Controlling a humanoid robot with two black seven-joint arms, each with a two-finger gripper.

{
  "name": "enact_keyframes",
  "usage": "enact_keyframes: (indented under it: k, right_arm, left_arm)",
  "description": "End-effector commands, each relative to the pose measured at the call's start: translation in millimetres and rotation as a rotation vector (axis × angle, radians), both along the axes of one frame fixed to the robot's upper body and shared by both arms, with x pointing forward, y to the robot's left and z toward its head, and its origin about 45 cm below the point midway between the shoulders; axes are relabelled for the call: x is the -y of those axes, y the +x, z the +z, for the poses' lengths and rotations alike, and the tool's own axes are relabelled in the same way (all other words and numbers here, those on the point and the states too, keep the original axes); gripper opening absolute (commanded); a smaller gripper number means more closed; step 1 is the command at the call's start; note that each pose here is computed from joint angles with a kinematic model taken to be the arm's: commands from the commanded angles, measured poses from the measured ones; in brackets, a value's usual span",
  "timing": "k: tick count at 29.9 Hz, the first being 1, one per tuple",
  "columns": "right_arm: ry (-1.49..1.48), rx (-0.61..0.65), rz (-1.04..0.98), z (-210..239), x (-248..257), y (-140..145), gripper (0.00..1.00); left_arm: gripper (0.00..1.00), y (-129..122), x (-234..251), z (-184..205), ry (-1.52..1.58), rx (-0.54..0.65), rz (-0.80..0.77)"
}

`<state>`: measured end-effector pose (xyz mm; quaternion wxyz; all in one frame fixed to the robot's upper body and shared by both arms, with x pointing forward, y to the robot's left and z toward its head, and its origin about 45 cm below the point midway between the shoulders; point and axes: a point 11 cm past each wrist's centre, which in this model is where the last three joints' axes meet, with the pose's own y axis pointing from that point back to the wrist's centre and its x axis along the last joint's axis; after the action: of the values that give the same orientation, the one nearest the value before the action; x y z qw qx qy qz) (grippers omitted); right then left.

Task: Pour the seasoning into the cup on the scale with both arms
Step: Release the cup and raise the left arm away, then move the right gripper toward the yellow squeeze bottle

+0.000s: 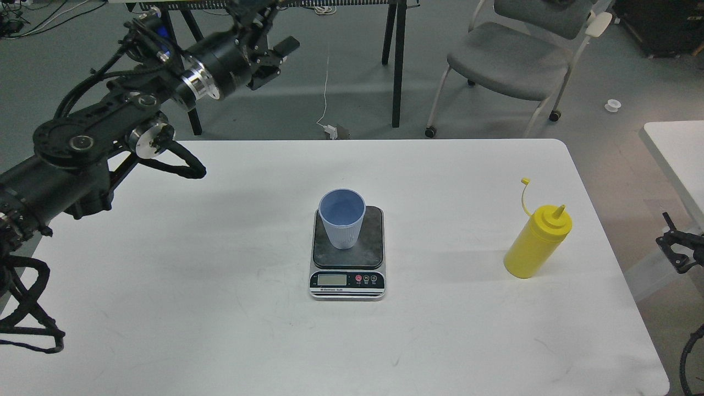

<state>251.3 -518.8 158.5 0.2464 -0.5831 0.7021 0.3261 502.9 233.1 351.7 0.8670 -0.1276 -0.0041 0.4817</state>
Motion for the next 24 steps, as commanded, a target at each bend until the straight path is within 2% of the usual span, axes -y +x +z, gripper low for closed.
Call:
enact_keyframes:
  k: [1,7,12,17,24]
  right_arm:
    - [0.025,-0.020,0.024,-2,-9,-16,1.00]
    - [0.085,-0.109,0.055,-25,-31,-56,1.00]
    - [0.166,-0.161,0.106,-34,-63,-85,1.00]
    - [0.236,-0.175,0.120,-46,-87,-96,1.00]
    - [0.404,-0.150,0.156,-83,-168,-104,1.00]
  left_arm:
    - [0.99,6,-27,9,-0.271,-0.043,0.057]
    - [0.99,7,-66,12,-0.567,-0.067,0.121]
    - [0.99,7,-62,-1,-0.657,-0.146,0.104]
    - [0.99,6,-46,-14,-0.674,-0.181,0.090]
    - [0.99,6,-47,-16,-0.659,-0.185,0.094]
